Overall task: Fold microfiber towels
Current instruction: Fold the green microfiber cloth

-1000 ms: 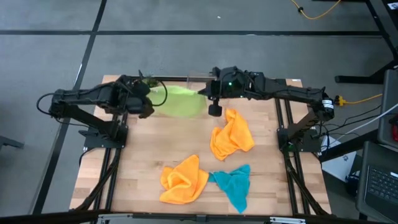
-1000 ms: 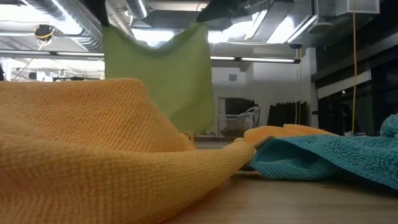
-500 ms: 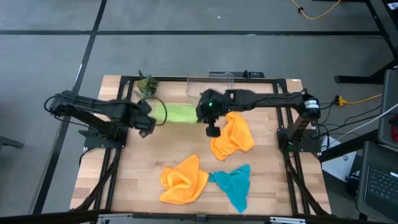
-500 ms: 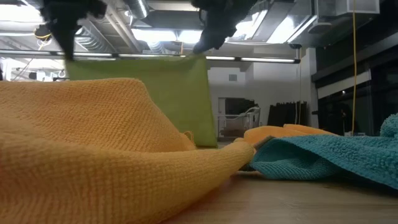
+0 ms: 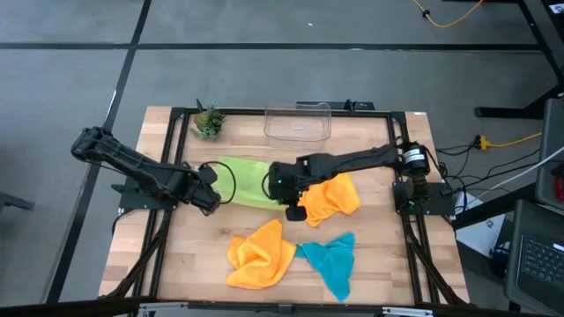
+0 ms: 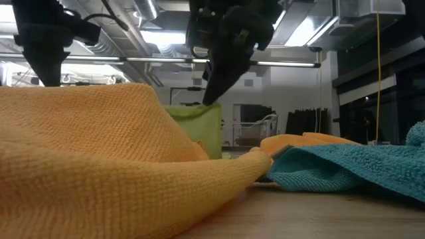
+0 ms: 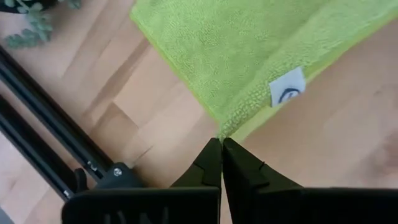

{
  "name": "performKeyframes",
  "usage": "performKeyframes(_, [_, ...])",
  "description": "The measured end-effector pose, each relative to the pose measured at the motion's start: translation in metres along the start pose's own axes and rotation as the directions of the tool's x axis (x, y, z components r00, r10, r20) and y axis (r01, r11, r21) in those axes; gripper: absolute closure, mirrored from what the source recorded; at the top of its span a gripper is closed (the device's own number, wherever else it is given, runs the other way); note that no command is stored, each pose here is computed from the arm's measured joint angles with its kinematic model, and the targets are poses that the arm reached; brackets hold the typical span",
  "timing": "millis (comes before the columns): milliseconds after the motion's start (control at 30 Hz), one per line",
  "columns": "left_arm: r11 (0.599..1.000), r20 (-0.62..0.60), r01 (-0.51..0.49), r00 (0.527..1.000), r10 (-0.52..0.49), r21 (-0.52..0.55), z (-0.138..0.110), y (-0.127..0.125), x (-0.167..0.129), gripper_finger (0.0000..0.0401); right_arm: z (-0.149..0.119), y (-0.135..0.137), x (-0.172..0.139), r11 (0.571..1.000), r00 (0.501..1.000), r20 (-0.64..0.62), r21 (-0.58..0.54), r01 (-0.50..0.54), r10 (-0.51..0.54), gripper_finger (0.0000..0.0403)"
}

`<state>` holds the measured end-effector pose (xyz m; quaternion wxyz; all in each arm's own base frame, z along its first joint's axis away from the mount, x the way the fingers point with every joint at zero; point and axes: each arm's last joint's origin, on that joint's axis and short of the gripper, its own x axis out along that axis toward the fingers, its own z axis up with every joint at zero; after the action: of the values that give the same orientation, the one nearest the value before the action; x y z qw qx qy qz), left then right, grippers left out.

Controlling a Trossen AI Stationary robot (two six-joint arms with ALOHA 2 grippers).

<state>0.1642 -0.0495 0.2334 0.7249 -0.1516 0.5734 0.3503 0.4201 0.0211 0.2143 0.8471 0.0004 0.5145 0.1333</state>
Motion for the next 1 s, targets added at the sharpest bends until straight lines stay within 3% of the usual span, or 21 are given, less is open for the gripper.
performKeyframes(100, [0.999, 0.021, -0.034, 0.999, 0.034, -0.008, 0.002, 0.003, 0.004, 0.0401, 0.0, 0.0, 0.001, 1.0, 1.0, -0.003, 0.001, 0.012, -0.012, 0.0403])
performKeyframes(300, [0.995, 0.097, -0.098, 0.99, 0.098, -0.001, 0.016, 0.011, 0.009, 0.0401, -0.002, -0.013, -0.004, 0.985, 0.987, -0.017, 0.05, 0.162, -0.162, 0.0403])
performKeyframes(567, [0.995, 0.144, -0.096, 0.985, 0.094, 0.008, 0.043, 0.016, 0.02, 0.0401, -0.009, -0.039, -0.005, 0.911, 0.921, -0.094, 0.144, 0.387, -0.377, 0.0403])
performKeyframes(800, [0.973, 0.129, -0.229, 0.966, 0.224, 0.028, 0.064, 0.015, 0.046, 0.0401, -0.023, -0.054, 0.004, 0.888, 0.911, -0.128, 0.203, 0.412, -0.393, 0.0403])
performKeyframes(1000, [0.96, 0.108, -0.272, 0.959, 0.263, 0.07, 0.081, 0.013, 0.07, 0.0398, -0.038, -0.07, 0.013, 0.848, 0.892, -0.135, 0.276, 0.452, -0.432, 0.0386])
